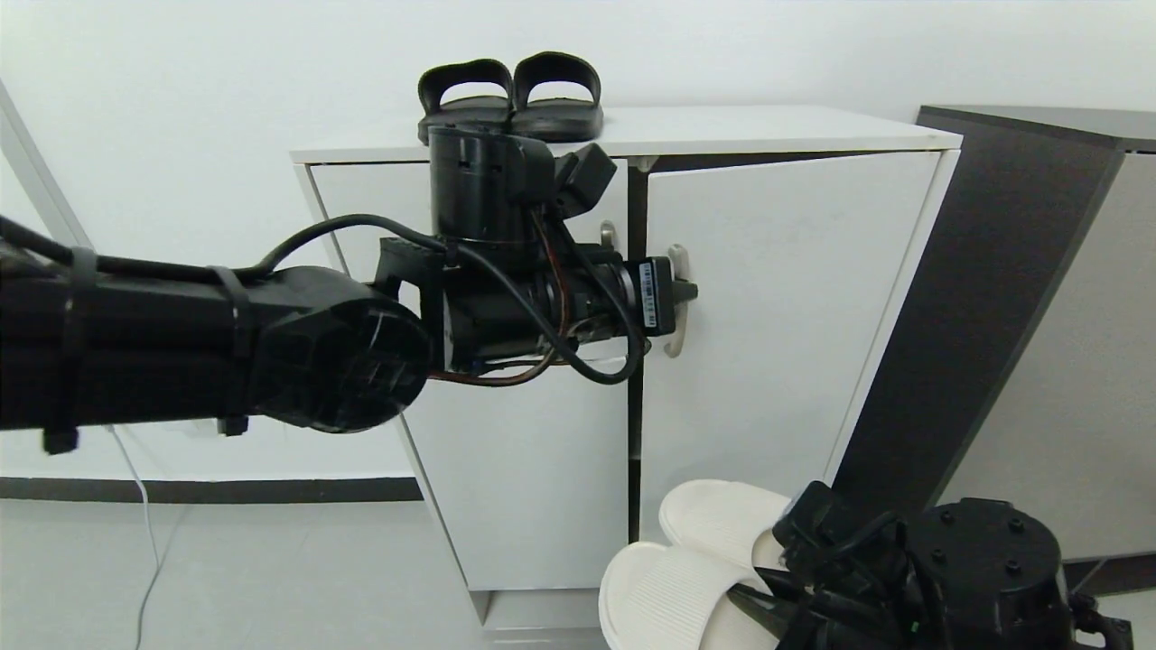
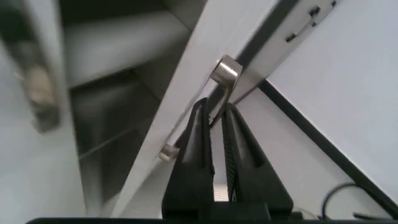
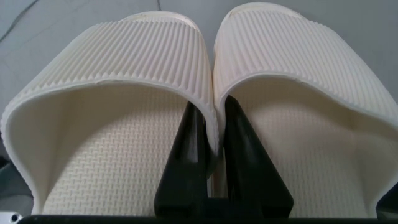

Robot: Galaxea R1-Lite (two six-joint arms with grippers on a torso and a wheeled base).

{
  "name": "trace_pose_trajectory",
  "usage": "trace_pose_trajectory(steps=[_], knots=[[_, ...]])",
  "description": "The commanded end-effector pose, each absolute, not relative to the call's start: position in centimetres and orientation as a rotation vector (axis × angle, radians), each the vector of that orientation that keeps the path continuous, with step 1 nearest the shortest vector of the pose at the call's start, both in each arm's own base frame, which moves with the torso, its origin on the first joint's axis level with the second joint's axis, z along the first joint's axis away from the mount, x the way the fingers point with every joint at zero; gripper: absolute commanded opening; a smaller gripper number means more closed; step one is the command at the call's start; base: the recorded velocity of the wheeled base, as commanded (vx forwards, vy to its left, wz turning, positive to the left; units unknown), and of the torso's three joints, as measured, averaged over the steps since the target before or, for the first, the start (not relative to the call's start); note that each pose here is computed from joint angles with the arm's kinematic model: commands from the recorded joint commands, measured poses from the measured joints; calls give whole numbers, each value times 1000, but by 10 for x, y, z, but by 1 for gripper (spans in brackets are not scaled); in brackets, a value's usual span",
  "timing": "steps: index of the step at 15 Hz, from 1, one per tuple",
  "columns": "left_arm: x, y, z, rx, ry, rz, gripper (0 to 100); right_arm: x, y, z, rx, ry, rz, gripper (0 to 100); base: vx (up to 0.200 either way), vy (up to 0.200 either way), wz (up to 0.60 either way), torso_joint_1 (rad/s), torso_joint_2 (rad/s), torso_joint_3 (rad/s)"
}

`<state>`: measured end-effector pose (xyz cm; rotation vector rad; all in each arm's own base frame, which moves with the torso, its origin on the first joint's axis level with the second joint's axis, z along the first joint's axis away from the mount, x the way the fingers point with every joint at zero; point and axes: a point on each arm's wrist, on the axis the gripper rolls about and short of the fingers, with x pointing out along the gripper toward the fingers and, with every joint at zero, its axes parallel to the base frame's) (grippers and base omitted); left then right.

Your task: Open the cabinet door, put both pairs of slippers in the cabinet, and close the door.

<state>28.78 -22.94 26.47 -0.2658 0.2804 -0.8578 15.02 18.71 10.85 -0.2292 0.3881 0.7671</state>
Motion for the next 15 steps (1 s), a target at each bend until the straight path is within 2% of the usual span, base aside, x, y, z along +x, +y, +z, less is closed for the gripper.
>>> trace_pose_trajectory(steps=[1,7,10,15], knots=[[266,-222,279,-272,249,-883,0,146,185,111,-227,381,779,0,0,0,0,0,0,0],[232,-195,281,-268,252,-872,0,146,185,110,-247,374,783,0,0,0,0,0,0,0],[249,-185,275,-272,267,-819,0,146,185,109,-248,377,783,0,0,0,0,0,0,0],[290,-203,265,-301,284,-787,0,146,185,109,-253,379,782,0,0,0,0,0,0,0]])
